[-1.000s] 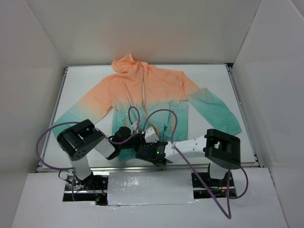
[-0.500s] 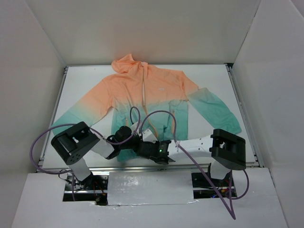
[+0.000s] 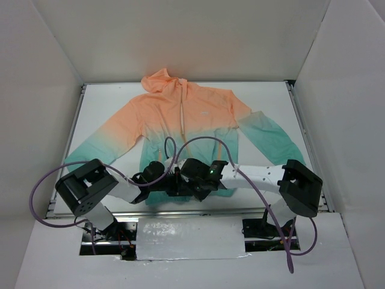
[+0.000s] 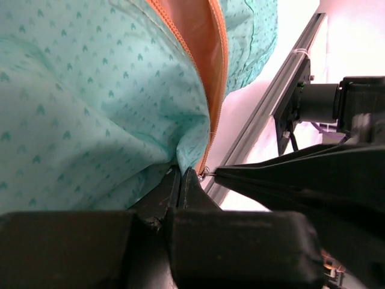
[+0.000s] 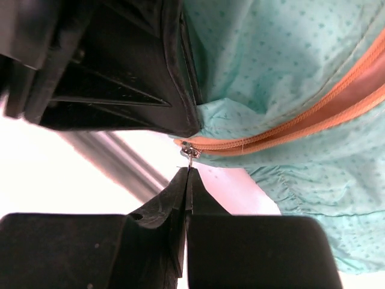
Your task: Zip up the jacket
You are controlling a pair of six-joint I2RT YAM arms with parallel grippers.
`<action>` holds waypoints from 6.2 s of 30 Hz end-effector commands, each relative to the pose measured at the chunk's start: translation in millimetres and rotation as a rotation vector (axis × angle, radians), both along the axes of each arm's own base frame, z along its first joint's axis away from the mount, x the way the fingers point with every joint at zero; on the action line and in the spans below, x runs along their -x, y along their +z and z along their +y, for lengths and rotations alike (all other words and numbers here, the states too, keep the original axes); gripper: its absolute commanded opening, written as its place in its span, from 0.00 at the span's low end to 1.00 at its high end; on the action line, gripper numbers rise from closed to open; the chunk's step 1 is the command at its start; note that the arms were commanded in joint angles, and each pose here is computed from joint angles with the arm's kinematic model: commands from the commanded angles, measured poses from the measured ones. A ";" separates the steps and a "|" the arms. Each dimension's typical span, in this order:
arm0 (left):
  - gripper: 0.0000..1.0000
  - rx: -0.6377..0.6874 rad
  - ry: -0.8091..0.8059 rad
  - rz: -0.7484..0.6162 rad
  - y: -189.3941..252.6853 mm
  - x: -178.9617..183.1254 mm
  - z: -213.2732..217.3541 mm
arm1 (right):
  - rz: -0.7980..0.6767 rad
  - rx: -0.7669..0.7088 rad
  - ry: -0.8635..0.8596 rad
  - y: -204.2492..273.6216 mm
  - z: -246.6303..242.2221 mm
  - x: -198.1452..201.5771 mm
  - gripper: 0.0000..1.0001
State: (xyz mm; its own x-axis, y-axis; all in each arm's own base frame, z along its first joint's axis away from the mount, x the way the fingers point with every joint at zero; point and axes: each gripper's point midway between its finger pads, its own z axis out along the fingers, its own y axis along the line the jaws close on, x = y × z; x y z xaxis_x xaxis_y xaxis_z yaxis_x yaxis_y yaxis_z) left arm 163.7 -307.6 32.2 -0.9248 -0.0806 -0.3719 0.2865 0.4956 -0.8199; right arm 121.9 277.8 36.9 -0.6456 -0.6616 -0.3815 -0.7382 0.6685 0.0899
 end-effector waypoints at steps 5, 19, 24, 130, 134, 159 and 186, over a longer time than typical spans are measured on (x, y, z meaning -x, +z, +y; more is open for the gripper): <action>0.00 -0.034 0.025 -0.083 -6.3 -3.7 12.8 | 0.212 -0.126 0.190 36.2 33.4 7.4 0.00; 0.00 -0.016 0.008 -0.098 0.0 3.2 15.9 | 0.219 -0.170 0.182 41.3 24.8 -38.7 0.00; 0.00 -0.003 -0.012 -0.106 2.3 3.0 12.3 | 0.315 -0.190 0.205 37.4 25.4 -35.2 0.00; 0.00 0.111 0.052 -0.093 81.6 -10.4 -1.4 | -0.384 -0.079 -0.265 72.6 20.1 -32.5 0.42; 0.00 0.116 0.048 -0.095 82.3 -10.1 -2.1 | -0.384 -0.083 -0.263 73.5 20.1 -32.3 0.41; 0.00 0.114 0.054 -0.105 83.8 -10.5 -0.4 | -0.325 0.025 -0.223 34.4 2.0 -21.7 0.28; 0.00 0.080 -0.017 -0.165 72.9 -2.2 3.4 | -0.176 -0.018 0.117 38.2 11.5 -1.4 0.00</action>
State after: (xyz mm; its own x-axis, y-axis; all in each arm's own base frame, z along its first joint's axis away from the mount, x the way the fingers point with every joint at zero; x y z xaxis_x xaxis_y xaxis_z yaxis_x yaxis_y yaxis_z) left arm 165.4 -298.2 92.2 -0.8885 -0.1293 -0.4404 0.3369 0.4680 -0.8170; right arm 135.2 277.7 62.2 -0.5597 -0.6585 -0.5030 -0.7029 0.6988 -0.1327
